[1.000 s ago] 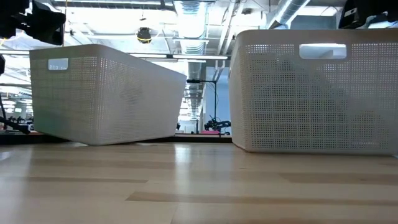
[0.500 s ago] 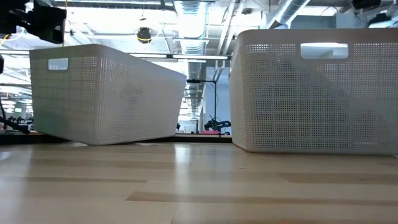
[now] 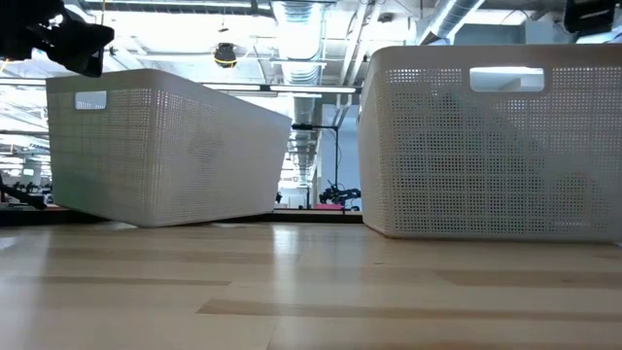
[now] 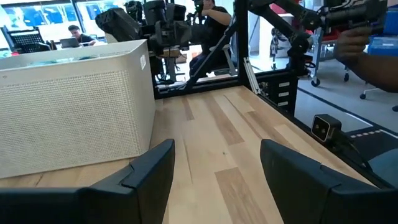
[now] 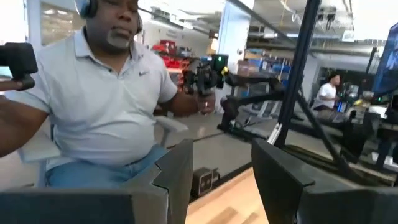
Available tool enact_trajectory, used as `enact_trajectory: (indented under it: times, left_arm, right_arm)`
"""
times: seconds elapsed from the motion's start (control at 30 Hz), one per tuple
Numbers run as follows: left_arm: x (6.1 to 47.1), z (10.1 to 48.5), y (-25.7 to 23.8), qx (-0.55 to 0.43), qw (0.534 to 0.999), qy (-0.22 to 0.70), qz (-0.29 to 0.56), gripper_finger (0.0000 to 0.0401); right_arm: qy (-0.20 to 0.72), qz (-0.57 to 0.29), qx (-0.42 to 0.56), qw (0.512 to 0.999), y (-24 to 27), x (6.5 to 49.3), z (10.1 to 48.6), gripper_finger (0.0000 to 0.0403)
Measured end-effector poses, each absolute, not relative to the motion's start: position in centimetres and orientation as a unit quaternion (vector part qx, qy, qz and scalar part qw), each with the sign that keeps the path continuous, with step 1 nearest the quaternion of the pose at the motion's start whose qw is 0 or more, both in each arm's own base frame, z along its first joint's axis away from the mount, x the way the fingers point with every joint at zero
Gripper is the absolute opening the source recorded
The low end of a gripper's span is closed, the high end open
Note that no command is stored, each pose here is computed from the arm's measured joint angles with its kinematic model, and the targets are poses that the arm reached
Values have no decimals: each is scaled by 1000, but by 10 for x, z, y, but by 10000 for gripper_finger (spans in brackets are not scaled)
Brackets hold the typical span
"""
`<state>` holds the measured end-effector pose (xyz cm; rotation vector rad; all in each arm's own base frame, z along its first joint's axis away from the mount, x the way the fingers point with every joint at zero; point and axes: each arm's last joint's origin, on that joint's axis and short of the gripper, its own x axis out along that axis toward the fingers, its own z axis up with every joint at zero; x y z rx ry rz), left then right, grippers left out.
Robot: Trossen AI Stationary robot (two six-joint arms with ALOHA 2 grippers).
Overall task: Sort clothes
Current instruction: Return to Home Position
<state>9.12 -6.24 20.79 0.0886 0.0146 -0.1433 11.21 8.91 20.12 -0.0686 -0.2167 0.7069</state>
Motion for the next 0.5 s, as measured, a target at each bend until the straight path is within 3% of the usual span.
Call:
enact_trajectory:
  times: [0.23, 0.5]
  left_arm:
    - [91, 208, -62, 38, 997, 8, -68, 231]
    - [92, 208, -61, 35, 998, 7, -54, 231]
  right_arm:
    - [-71, 332, -32, 940, 85, 115, 190, 173]
    - [-32, 287, -9, 957, 68, 116, 171, 143]
